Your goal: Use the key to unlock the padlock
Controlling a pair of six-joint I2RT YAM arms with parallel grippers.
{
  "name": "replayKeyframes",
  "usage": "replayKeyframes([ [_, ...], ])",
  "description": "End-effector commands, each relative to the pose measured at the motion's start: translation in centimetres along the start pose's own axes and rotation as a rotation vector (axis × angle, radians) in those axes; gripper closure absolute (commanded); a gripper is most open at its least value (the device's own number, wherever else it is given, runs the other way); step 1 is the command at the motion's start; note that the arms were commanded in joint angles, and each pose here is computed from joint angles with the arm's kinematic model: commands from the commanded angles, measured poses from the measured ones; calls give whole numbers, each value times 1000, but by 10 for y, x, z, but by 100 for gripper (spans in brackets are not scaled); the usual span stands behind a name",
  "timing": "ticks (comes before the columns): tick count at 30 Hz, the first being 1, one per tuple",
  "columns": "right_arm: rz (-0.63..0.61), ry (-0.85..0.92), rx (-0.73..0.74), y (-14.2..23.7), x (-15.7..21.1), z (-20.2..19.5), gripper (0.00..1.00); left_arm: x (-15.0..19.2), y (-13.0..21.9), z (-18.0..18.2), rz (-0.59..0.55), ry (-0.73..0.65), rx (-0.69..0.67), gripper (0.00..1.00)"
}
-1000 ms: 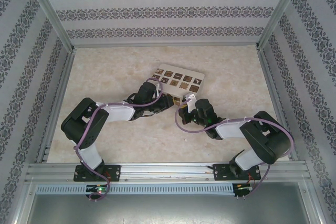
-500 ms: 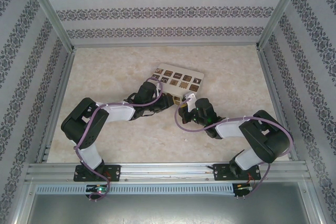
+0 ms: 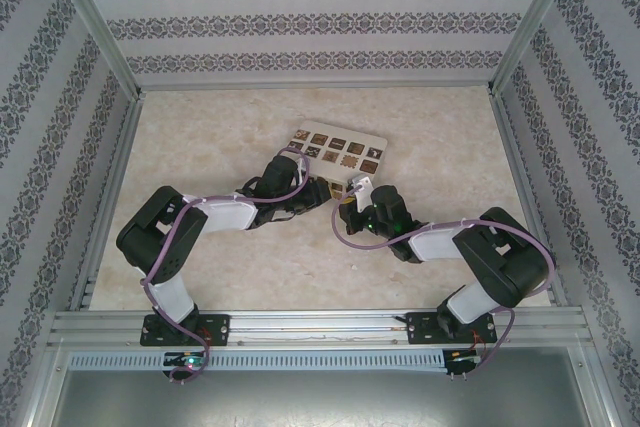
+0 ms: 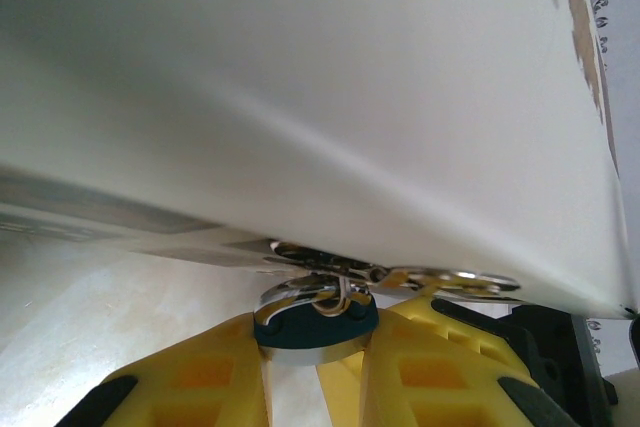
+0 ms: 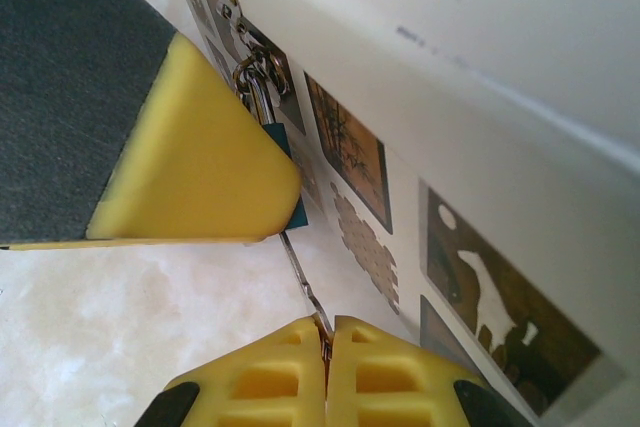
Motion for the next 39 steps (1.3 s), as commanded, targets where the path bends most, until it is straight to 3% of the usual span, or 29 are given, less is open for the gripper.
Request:
replayKeyframes([
  [1,-49,-2,-10,-3,-14,-2,100,6,1,-32,41,-24,97,77],
  [26,-267,-76,-52,-7,-49,-5,100,6,3,-37,48,-10,113,77],
  [39,-388,-40,-67,-18,-85,-7,100,11,5,-34,72,2,105,77],
])
Point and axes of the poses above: each hand's point on the last joint's axis, 136 mm out from that joint toward the fingers, its own y axis back along the fingers, its own z axis along the line the jaws close on, x = y × z, the point moved 5 cm from there along y, back along the fingers, and after that the axes turned 14 degrees about y, right-handed, at the moved point
